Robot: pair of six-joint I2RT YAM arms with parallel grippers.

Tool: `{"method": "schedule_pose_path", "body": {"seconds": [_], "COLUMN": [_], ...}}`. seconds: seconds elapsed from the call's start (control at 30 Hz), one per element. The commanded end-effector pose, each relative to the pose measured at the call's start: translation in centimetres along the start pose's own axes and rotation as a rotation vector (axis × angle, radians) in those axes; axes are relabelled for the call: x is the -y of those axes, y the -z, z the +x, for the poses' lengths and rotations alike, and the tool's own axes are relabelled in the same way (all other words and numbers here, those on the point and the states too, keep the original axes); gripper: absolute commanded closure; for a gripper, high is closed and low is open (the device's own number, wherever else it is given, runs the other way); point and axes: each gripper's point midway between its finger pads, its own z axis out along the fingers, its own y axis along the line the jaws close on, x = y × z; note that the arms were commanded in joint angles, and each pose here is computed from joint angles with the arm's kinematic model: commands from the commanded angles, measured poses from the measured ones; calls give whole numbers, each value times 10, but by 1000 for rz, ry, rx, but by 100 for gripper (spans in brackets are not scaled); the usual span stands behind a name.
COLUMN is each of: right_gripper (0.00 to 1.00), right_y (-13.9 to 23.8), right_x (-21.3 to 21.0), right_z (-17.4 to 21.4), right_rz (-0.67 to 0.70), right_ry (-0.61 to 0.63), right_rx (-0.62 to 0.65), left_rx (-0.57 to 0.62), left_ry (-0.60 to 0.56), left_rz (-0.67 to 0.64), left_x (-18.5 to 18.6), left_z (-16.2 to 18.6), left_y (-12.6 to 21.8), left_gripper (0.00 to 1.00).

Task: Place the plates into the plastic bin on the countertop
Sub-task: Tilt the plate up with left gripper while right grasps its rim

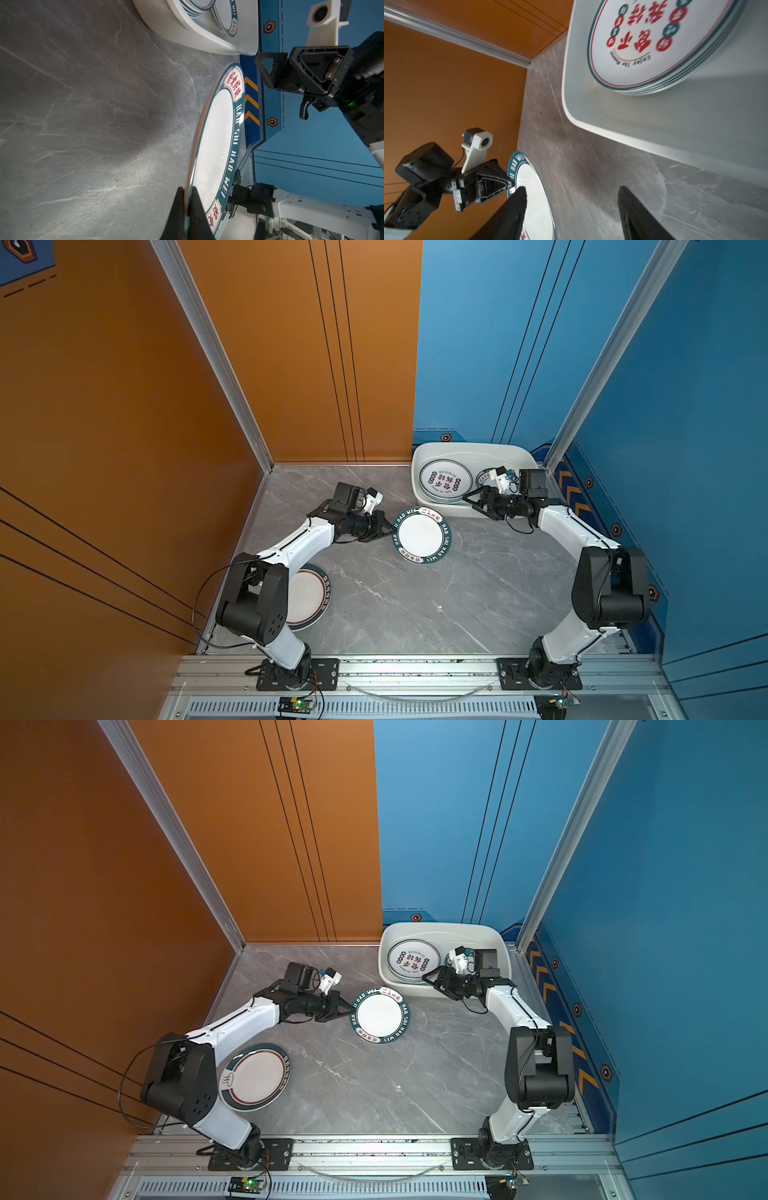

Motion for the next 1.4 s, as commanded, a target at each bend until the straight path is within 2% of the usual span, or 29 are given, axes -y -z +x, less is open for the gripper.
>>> {"method": "schedule_pose_path", "body": {"seconds": [0.0, 0.37, 0.67, 1.13, 1.37], "right_gripper": [28, 30, 34, 71, 82], "right_y": [-8, -40, -54, -68, -67], "right_x": [-24, -46, -62, -79, -81], "right_z": [12, 52, 67, 73, 72], "right_rz": [-72, -118, -180, -263, -272], "right_ry": [82, 143, 163, 159, 157], "right_rx": [-44, -177, -225, -238, -230], "left_rx": [22, 67, 79, 73, 70], "left_ry": [-19, -7, -1, 5, 17], "left_rz": [84, 132, 144, 145, 124], "left_x": [20, 27, 30, 30, 22], "left_z": [-7, -30, -41, -46, -46], "left_y": [16, 36, 38, 30, 25], "left_gripper": [100, 100, 100, 100, 100]}}
